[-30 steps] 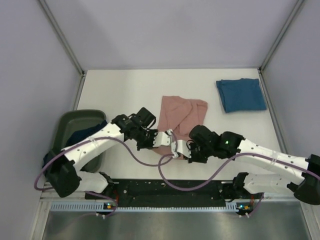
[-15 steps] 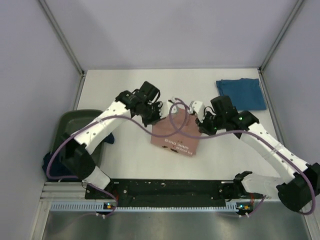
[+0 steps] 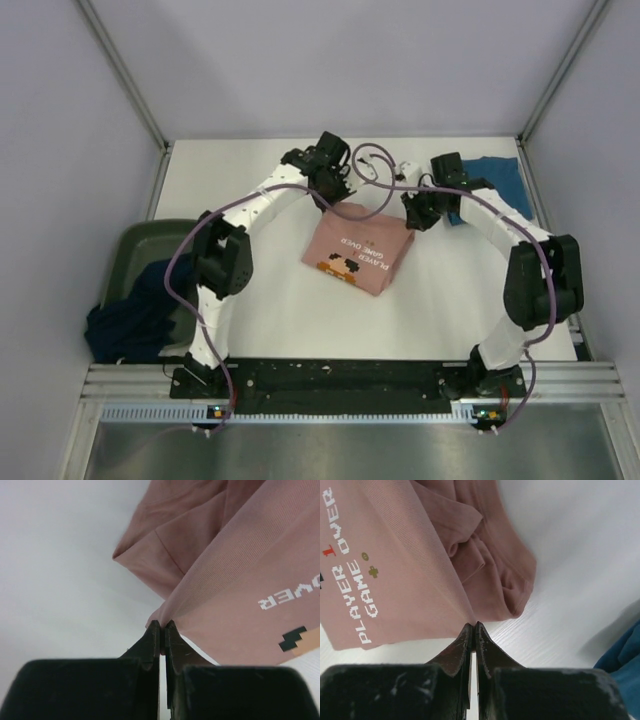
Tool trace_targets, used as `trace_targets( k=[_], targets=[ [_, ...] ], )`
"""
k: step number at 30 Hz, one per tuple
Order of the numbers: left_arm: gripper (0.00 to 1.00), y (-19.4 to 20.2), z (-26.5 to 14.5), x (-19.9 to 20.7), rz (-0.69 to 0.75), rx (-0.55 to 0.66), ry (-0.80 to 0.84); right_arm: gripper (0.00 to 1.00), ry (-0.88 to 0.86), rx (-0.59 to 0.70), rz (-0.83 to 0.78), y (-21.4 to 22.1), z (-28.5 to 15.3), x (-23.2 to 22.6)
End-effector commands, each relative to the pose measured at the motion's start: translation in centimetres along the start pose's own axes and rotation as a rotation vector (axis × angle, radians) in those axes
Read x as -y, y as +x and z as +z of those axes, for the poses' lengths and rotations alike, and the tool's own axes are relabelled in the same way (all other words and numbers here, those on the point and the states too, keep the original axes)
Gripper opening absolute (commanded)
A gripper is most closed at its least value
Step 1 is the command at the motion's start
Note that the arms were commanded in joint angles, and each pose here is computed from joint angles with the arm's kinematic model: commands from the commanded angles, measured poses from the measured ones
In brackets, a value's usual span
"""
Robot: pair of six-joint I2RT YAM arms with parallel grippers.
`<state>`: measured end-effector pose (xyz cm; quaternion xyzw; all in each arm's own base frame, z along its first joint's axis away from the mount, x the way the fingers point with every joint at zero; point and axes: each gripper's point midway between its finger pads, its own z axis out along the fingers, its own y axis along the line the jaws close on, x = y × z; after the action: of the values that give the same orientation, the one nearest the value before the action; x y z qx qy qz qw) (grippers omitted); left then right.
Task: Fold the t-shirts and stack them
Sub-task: Fold the long partially folded tshirt into a neat square
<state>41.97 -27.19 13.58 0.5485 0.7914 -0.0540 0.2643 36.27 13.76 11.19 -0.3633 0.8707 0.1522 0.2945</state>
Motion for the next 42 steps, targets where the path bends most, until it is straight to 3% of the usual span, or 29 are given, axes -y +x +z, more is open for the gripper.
trace_targets(
  k=[1, 7, 10, 13, 14, 17, 19, 21, 23, 27, 29, 32, 42],
  targets=[
    [0.0, -1.2, 1.4, -5.3, -0.052, 0.017, -0.224, 0.0, 0.033, 0.002, 0.036, -0.9, 1.4, 2.8],
    [0.01, -1.1, 5.3, -7.0, -0.089, 0.018, -0.292, 0.0, 0.085, -0.01, 0.134, -1.0, 4.1, 5.3],
    [0.1, -0.9, 6.7, -7.7, -0.116, 0.015, -0.327, 0.01, 0.127, -0.034, 0.179, -0.4, 5.5, 6.5],
    [0.32, -1.3, 7.3, -8.6, -0.147, 0.027, -0.378, 0.09, 0.173, -0.029, 0.233, -1.0, 6.3, 7.8],
    [0.37, -1.1, 7.6, -9.0, -0.159, 0.021, -0.394, 0.17, 0.215, -0.03, 0.255, -1.1, 6.3, 8.6],
    [0.5, -1.4, 6.9, -10.4, -0.179, 0.015, -0.454, 0.38, 0.363, -0.028, 0.331, -1.8, 5.6, 11.3],
    [0.55, -2.0, 5.0, -11.8, -0.211, 0.041, -0.489, 0.42, 0.42, 0.013, 0.394, -3.4, 4.1, 12.3],
    [0.57, -2.2, 2.6, -12.3, -0.273, 0.078, -0.476, 0.47, 0.42, 0.112, 0.473, -6.0, 1.3, 11.5],
    [0.57, -1.9, 0.8, -11.2, -0.308, 0.098, -0.413, 0.59, 0.363, 0.183, 0.543, -7.2, -0.7, 9.4],
    [0.59, 0.6, -0.9, -7.2, -0.31, 0.093, -0.298, 0.69, 0.228, 0.203, 0.689, -4.7, -1.4, 4.4],
    [0.59, 2.4, -0.6, -4.5, -0.331, 0.075, -0.225, 0.83, 0.149, 0.207, 0.78, -2.5, -0.5, 1.8],
    [0.59, 4.5, 0.4, -0.7, -0.374, 0.049, -0.103, 0.89, 0.063, 0.256, 0.908, -0.8, 0.4, -0.6],
    [0.56, 7.7, 4.0, 4.7, -0.488, -0.031, 0.065, 0.87, -0.148, 0.272, 1.149, 2.8, 5.7, -4.0]
  ],
)
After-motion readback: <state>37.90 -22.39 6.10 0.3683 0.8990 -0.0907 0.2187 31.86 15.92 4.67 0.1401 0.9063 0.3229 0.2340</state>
